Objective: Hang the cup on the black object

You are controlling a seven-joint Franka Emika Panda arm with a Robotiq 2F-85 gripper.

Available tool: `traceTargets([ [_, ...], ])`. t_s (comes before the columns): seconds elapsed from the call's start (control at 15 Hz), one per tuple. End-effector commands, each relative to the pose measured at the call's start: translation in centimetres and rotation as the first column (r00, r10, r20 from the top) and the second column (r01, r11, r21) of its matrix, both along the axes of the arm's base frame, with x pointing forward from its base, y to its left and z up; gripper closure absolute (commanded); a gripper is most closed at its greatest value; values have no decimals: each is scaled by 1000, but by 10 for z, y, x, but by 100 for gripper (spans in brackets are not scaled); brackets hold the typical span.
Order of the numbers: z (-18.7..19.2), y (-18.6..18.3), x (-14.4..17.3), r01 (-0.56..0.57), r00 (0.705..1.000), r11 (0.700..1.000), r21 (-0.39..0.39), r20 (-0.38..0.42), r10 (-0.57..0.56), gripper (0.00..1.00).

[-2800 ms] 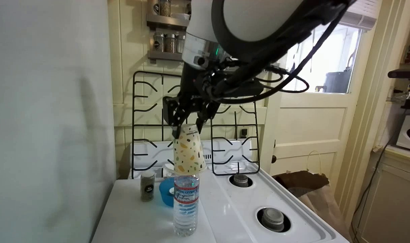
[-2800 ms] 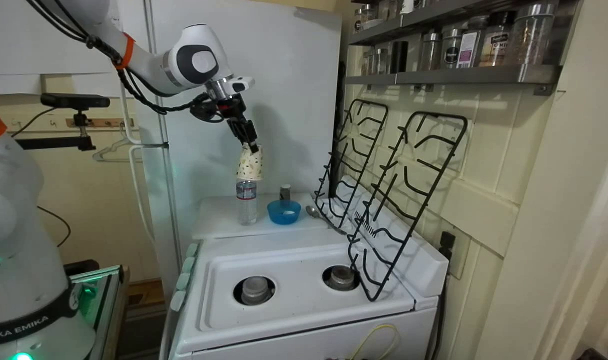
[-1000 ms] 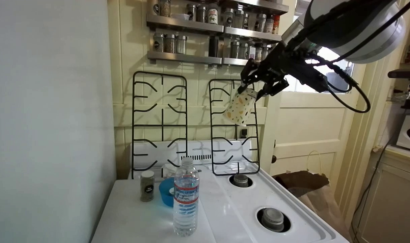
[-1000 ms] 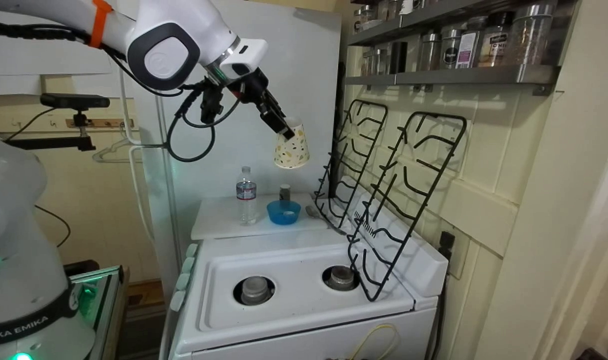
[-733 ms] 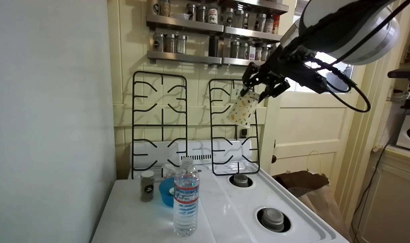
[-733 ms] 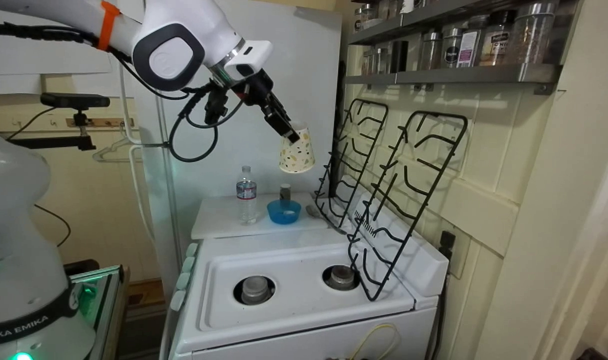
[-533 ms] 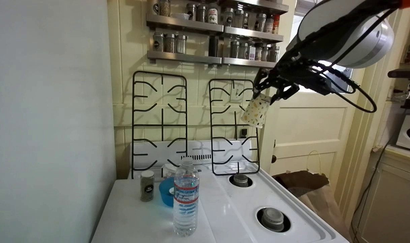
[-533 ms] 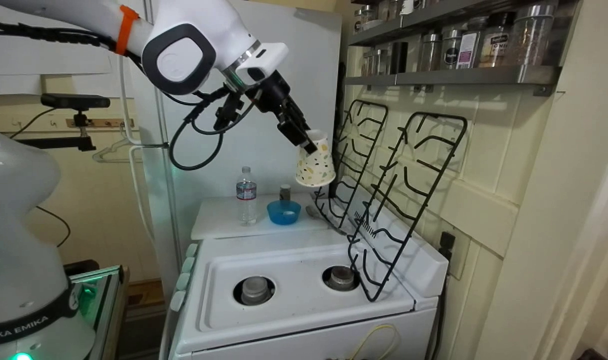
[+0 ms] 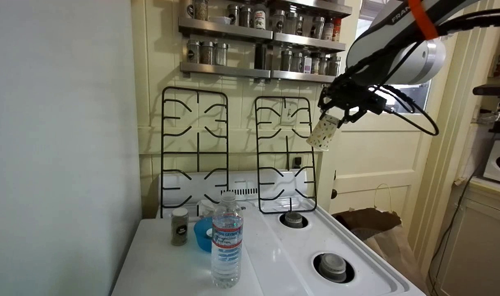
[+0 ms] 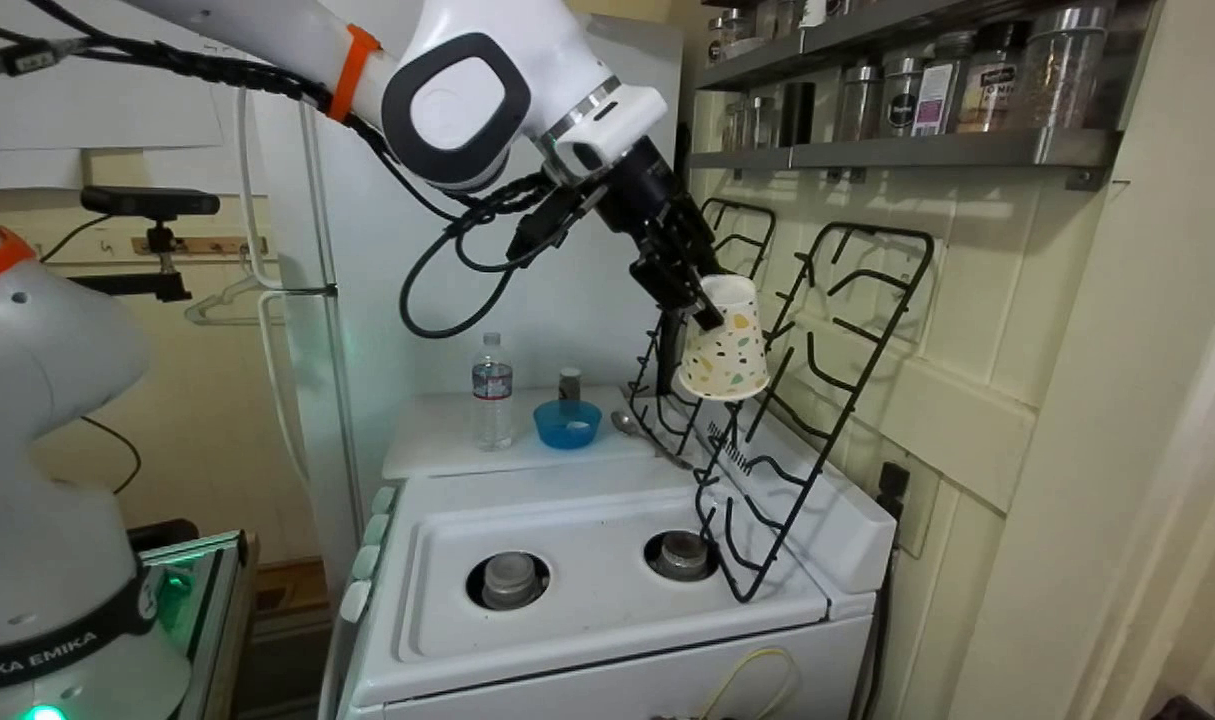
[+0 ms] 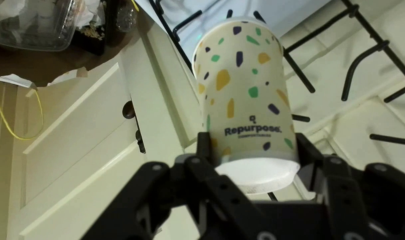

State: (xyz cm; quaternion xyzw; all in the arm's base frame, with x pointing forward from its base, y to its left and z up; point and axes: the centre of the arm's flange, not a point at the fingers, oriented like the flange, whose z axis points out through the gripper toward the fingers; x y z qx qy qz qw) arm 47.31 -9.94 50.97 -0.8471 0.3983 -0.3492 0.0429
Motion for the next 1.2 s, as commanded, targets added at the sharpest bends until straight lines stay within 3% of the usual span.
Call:
traceTargets([
  [0.0,13,11,53,53,999,998,28,-8,-53,63],
  [0.07,8,3,21,28,999,1000,15,16,-28,38],
  [0.2,10,8,37,30,999,999,28,15,-31,38],
  [0.27,10,8,40,30,999,999,31,15,-30,63],
  [0.53,12,21,43,59,997,996,59,43,-62,63],
  [1.13,7,27,49,169,985,985,29,30,-170,63],
])
